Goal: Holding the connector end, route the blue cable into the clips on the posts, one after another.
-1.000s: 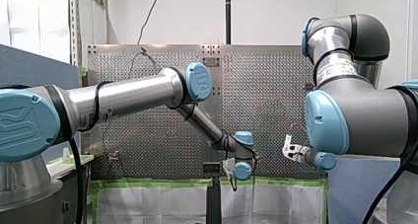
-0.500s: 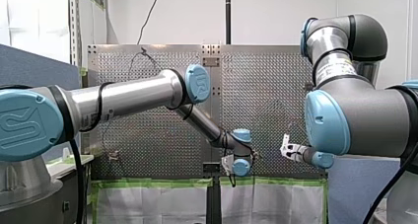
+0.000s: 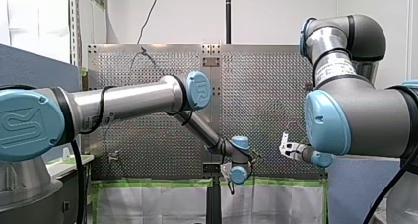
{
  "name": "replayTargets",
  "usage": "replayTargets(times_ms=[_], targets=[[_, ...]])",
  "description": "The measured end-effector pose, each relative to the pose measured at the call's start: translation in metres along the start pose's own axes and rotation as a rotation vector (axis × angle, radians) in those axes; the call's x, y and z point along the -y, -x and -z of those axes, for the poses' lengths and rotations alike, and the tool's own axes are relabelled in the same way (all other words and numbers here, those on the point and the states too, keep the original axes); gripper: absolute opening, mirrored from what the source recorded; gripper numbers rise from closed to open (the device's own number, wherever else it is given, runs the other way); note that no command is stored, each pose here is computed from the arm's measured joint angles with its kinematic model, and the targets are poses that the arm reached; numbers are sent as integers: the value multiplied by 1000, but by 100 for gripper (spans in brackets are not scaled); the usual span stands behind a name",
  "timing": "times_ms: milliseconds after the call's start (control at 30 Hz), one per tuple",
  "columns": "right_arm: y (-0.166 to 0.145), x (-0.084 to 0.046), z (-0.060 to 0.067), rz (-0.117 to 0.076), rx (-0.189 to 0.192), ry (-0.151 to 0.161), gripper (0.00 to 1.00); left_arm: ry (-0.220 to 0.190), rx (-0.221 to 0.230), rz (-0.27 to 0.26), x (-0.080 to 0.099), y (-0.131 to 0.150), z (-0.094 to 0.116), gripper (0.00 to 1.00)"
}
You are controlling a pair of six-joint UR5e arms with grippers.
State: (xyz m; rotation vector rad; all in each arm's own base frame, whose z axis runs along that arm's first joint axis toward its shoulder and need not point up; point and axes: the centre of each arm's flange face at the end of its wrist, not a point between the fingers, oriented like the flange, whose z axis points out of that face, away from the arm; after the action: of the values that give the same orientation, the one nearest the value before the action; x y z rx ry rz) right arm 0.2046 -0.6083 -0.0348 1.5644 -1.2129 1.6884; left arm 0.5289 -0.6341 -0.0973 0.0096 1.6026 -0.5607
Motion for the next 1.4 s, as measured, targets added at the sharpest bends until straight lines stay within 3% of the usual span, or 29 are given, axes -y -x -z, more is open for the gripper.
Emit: replayTargets(times_ms=[367,600,867,1133,1367,1400], targets=[[-7,-7,-5,1,-15,9,0,-36,35,32,1,11,-13,0],[-11,-10,-9,5,-26,17,0,-21,58,37,-9,22,-26,0],[-17,-13,-15,7,-41,20,0,29,77,13,-32,31,-38,0],[-20,-14,-18,9,-48,20,0,15,51,-5,-36,30,-39,0],[-22,-15,-19,10,-51,16,0,32,8,-29,-41,29,-36,0],[-22,-15,-19,10,-51,16,0,32,1,-33,-41,29,-36,12]])
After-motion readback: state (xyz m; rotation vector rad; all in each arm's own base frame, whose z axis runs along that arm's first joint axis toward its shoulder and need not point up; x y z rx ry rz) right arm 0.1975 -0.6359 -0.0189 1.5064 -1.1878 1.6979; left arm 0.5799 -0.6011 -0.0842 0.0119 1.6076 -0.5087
